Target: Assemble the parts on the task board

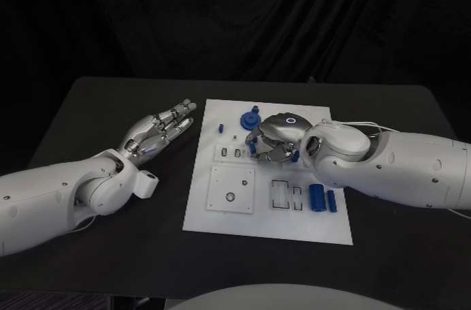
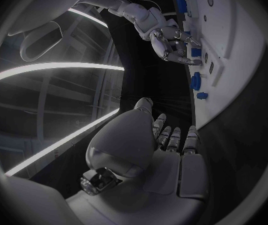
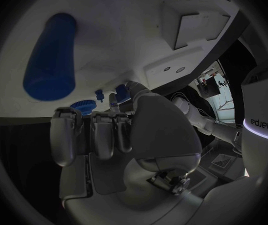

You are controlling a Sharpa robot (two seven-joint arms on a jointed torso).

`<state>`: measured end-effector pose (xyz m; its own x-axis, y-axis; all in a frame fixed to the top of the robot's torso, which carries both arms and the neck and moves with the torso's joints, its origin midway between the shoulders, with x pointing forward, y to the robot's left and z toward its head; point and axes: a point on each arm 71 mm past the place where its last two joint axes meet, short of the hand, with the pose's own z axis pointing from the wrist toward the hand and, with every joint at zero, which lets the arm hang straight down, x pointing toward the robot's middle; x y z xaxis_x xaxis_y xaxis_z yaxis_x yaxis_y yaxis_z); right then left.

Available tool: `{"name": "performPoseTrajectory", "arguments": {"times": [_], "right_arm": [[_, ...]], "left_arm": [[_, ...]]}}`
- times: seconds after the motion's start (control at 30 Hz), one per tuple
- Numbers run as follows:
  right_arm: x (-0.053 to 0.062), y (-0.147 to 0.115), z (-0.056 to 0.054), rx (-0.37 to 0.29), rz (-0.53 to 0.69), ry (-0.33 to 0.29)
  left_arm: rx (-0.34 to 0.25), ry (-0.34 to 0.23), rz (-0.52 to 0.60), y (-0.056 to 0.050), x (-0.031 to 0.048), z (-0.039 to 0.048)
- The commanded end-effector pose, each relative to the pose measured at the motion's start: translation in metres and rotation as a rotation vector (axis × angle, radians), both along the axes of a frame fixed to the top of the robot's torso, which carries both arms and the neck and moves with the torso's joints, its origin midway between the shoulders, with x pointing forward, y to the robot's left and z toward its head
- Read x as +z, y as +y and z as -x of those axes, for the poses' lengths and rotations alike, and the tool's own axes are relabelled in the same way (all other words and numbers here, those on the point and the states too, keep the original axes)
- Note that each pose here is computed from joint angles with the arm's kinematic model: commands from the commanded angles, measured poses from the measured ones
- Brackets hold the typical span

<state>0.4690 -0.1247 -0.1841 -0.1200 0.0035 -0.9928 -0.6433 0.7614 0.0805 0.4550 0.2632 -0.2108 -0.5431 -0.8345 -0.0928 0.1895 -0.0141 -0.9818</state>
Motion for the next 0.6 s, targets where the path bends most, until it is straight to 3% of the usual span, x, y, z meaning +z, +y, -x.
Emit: {"name": "performPoseTrajectory", "arguments": {"times": [0.03, 0.3, 0.6], "right_arm": [[-0.001, -0.001, 0.001, 0.004, 0.0, -0.005], [0.007, -0.002, 0.006, 0.033, -0.087, -0.069], [0.032, -0.01, 0.017, 0.079, -0.236, -0.201]], "left_arm": [[-0.019, -0.023, 0.019, -0.001, 0.0016, 0.0013], [-0.001, -0.031, 0.013, 0.0, 0.0021, 0.0018], [0.06, -0.089, -0.021, 0.001, 0.006, 0.0047]]}}
